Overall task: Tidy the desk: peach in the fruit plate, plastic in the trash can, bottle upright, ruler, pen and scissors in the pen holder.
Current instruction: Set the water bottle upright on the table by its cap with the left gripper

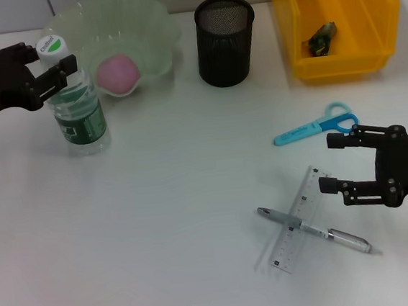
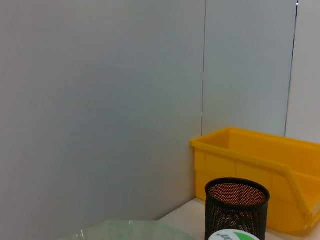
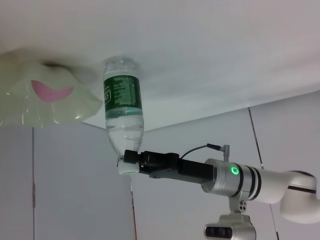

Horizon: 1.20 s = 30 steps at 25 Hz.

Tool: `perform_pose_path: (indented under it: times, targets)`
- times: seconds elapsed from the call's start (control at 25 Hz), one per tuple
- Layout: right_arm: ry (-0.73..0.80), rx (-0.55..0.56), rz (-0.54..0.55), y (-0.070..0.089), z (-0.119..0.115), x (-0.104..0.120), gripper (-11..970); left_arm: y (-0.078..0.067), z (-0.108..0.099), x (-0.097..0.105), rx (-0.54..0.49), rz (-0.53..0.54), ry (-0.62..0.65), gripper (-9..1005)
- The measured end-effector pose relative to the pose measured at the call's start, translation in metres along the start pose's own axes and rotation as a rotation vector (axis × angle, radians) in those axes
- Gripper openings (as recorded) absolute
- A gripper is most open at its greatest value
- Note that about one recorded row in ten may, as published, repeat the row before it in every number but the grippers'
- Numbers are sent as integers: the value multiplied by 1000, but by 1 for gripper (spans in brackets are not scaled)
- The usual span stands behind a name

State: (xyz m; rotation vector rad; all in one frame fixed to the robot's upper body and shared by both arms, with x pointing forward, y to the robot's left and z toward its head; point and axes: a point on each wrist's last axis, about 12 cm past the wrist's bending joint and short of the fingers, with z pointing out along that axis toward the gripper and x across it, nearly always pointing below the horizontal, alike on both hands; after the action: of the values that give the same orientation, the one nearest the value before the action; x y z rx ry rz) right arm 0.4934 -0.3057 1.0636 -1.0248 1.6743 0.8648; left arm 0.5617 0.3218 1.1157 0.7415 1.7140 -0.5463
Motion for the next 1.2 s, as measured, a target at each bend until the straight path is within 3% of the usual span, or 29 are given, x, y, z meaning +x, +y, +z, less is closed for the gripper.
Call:
perform_pose_path:
  times: [1.2]
  targets:
    - [-2,2,8,1,-1,1,744,-3,0,0,13,27,-17,472]
